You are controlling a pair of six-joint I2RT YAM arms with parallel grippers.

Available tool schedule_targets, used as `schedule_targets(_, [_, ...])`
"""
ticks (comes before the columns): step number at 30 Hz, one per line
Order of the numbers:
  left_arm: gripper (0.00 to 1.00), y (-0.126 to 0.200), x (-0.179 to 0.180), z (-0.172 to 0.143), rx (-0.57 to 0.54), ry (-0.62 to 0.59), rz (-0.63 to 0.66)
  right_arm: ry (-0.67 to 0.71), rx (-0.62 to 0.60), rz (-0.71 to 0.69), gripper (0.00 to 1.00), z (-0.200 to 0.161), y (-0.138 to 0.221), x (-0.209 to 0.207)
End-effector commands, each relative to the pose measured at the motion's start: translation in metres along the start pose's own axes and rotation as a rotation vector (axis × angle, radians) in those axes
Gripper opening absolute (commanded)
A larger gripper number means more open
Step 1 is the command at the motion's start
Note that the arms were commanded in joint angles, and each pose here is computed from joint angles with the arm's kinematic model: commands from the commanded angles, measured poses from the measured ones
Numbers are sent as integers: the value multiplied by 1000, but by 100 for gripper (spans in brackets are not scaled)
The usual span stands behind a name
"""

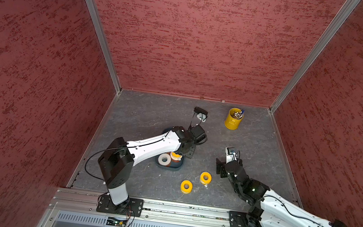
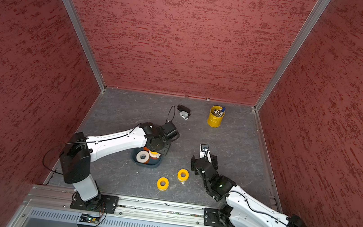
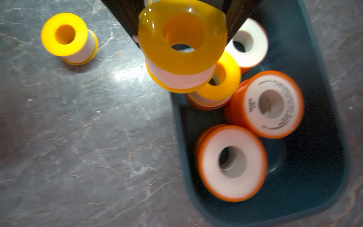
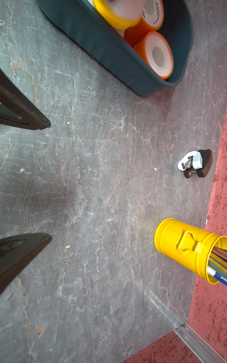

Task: Put the sealing tape into the storage box
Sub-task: Place the sealing tape in the storage box.

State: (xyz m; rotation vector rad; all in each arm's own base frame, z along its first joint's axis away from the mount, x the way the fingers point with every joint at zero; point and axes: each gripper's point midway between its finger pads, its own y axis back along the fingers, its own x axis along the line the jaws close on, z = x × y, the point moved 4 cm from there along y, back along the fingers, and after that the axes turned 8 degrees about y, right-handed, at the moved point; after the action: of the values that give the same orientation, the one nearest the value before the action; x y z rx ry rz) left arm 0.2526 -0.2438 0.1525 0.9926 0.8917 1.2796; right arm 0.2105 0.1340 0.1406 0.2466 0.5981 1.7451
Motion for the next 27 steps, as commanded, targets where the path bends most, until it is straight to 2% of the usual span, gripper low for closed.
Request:
schedule_targets(1, [57,5,28,-9,1,53,43,-22,-40,7,84,17,2,1])
schedule_targets(8, [58,7,63,-29,16,127,48,-17,-33,5,84,17,0,2])
schedule_targets(15, [59,-5,75,-46,53,152,48,-15,-29,6,84,16,0,3])
schedule_targets(22, [59,-20,70,-45,62,190,-41,-16,-34,8,84,16,0,3])
schedule_targets(27, [59,-32,73,-47,83,191,-10,-16,-33,1,84,16,0,2])
